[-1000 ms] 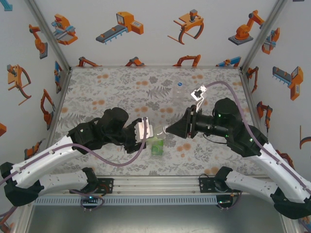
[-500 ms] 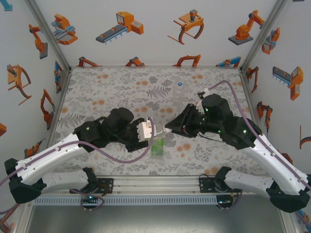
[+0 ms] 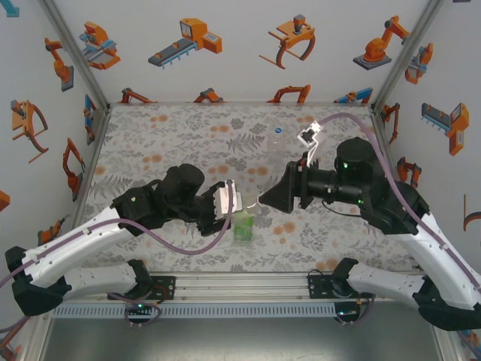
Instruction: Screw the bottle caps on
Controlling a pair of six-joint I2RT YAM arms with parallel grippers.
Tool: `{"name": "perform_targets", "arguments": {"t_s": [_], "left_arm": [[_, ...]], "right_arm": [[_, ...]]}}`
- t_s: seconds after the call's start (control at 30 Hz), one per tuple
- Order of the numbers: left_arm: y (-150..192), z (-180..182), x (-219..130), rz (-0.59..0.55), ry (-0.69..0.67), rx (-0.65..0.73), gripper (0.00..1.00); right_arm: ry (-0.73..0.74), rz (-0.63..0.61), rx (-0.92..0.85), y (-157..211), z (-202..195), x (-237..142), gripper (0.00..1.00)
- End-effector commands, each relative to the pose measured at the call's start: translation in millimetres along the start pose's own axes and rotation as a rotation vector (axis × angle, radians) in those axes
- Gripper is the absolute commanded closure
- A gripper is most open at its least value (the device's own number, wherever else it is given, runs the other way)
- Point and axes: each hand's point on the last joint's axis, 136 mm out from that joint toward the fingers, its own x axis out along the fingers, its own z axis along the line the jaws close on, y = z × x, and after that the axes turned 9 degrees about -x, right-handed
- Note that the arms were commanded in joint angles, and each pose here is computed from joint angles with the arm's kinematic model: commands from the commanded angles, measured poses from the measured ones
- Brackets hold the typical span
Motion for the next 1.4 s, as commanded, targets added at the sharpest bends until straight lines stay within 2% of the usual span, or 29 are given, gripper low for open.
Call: {"name": "perform_targets", "arguments": {"t_s": [0.0, 0.2, 0.4, 0.83, 1.13, 1.2, 1.37], "left_arm": [[-22.7, -14.8, -14.9, -0.084, 0.071, 0.036, 1.0], [-21.4, -23.6, -17.0, -0.08, 0.115, 0.035, 1.0], [-19.0, -26.0, -17.5, -0.061, 0.124, 0.043, 1.0], [-17.8, -27.6, -16.8, -0.049, 0.131, 0.049, 1.0], [-16.7, -26.2, -15.9, -0.042, 0.121, 0.046, 1.0], [-16.6, -26.1, -15.6, -0.041, 0.118, 0.047, 1.0], [-15.7, -23.0, -14.7, -0.035, 0.101, 0.04, 1.0]], "right_arm": [[-0.228, -0.047, -0.475, 0.7, 43.5, -12.1, 0.4], [-0.375, 0.018, -0.881, 35.6, 56.5, -19.8, 0.42], [-0.42, 0.028, -1.013, 36.7, 58.5, -16.4, 0.46], [-0.468, 0.022, -1.002, 33.4, 61.9, -7.0, 0.59], [-0.485, 0.028, -0.976, 35.4, 63.0, -5.5, 0.64], [-0.485, 0.033, -0.972, 36.9, 62.3, -5.4, 0.68], [-0.447, 0.04, -0.886, 35.5, 58.0, -2.4, 0.89]]}}
